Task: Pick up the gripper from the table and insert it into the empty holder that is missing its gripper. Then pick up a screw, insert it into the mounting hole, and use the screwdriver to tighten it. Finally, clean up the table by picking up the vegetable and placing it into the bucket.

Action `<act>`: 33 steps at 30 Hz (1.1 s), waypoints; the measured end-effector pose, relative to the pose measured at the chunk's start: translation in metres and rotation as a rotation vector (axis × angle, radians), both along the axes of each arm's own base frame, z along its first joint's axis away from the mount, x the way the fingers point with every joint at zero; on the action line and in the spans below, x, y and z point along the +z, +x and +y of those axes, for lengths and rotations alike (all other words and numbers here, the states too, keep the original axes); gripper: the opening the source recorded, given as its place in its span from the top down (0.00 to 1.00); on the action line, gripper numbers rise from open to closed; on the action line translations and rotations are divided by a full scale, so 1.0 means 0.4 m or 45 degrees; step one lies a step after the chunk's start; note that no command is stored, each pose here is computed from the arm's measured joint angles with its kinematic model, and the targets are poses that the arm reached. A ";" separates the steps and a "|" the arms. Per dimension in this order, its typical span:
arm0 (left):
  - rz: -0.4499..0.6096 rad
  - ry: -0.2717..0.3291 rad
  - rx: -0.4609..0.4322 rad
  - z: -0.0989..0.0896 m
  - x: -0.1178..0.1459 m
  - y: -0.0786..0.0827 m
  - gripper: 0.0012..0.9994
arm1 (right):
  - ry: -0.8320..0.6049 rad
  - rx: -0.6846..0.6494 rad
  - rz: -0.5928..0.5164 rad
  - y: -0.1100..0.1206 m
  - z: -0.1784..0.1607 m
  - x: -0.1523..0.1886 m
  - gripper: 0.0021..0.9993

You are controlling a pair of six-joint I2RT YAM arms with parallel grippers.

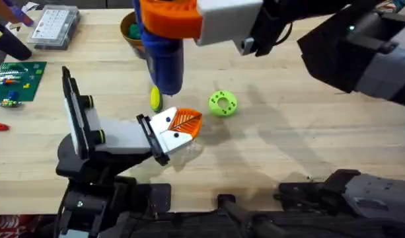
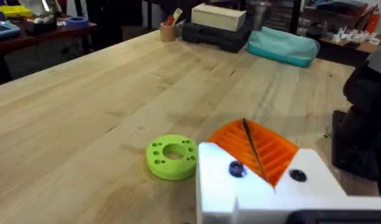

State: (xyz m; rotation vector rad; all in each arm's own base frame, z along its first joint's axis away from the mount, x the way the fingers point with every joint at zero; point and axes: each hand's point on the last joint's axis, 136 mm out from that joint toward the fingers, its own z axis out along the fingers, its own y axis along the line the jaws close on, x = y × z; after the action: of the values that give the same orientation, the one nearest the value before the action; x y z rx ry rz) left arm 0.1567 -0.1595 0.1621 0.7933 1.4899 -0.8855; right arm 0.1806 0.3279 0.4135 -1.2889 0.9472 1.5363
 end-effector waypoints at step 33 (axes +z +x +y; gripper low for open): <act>0.000 0.000 0.000 0.000 0.000 0.000 0.98 | -0.033 0.020 0.070 -0.013 0.039 -0.067 0.96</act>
State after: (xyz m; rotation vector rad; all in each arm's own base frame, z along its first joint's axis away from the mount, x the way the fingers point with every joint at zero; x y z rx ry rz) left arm 0.1567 -0.1595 0.1621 0.7935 1.4898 -0.8851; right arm 0.1754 0.3436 0.3868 -1.2807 0.9969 1.5829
